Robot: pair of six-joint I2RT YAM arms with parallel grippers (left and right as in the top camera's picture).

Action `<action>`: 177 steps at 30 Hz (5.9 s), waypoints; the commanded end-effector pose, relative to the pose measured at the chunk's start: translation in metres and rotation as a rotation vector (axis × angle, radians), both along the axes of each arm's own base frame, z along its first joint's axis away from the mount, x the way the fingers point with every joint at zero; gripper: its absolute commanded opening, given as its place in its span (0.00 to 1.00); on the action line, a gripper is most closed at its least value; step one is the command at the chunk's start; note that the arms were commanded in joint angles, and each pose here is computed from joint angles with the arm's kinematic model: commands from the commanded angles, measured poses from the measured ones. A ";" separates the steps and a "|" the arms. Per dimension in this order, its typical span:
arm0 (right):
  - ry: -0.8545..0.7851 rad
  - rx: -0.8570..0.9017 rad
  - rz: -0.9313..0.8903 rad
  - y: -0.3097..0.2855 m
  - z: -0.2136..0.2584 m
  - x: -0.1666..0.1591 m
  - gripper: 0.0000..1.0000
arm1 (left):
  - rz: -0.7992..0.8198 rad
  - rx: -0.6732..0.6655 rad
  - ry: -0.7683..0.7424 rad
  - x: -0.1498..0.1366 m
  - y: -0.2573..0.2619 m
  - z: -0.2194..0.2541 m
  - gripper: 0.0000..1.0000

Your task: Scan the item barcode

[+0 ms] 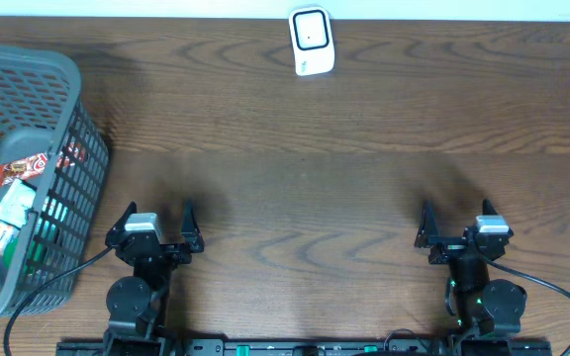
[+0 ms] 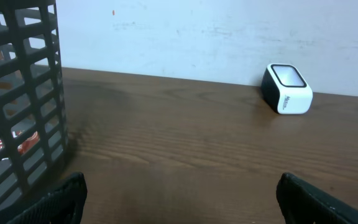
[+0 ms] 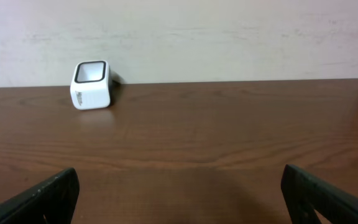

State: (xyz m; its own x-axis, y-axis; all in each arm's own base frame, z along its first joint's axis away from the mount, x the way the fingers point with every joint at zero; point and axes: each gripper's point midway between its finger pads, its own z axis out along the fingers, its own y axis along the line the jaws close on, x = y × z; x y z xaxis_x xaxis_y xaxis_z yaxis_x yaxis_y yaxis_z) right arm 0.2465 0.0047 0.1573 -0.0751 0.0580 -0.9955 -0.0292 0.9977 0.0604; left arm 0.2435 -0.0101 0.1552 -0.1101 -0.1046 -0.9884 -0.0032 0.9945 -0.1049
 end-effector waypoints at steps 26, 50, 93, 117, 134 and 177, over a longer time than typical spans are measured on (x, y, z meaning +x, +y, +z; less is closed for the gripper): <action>0.000 0.009 -0.011 -0.002 0.000 0.000 0.99 | 0.012 0.020 0.041 0.000 0.002 -0.017 0.98; 0.000 0.009 -0.011 -0.002 0.000 0.000 0.99 | 0.012 0.020 0.041 0.000 0.002 -0.017 0.98; 0.000 0.009 0.007 0.002 0.000 0.000 0.99 | -0.095 0.007 0.046 -0.001 -0.016 -0.018 0.98; 0.000 0.009 0.007 0.002 0.000 0.000 0.99 | -0.248 -0.015 0.295 0.010 -0.045 0.080 0.98; 0.000 0.009 0.007 0.002 0.000 0.000 0.99 | -0.444 -0.049 0.422 0.010 -0.078 0.130 0.98; 0.000 0.009 0.007 0.002 0.000 0.000 0.99 | -0.112 -0.153 0.412 0.045 -0.022 0.272 0.98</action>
State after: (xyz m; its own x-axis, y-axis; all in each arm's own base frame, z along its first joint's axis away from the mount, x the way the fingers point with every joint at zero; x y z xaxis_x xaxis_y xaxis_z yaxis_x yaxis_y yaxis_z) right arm 0.2464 0.0054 0.1574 -0.0750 0.0582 -0.9955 -0.0322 0.9976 0.0607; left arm 0.2859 -0.0554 0.4197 -0.5328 -0.0954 -0.8409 0.1722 0.9606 -0.2180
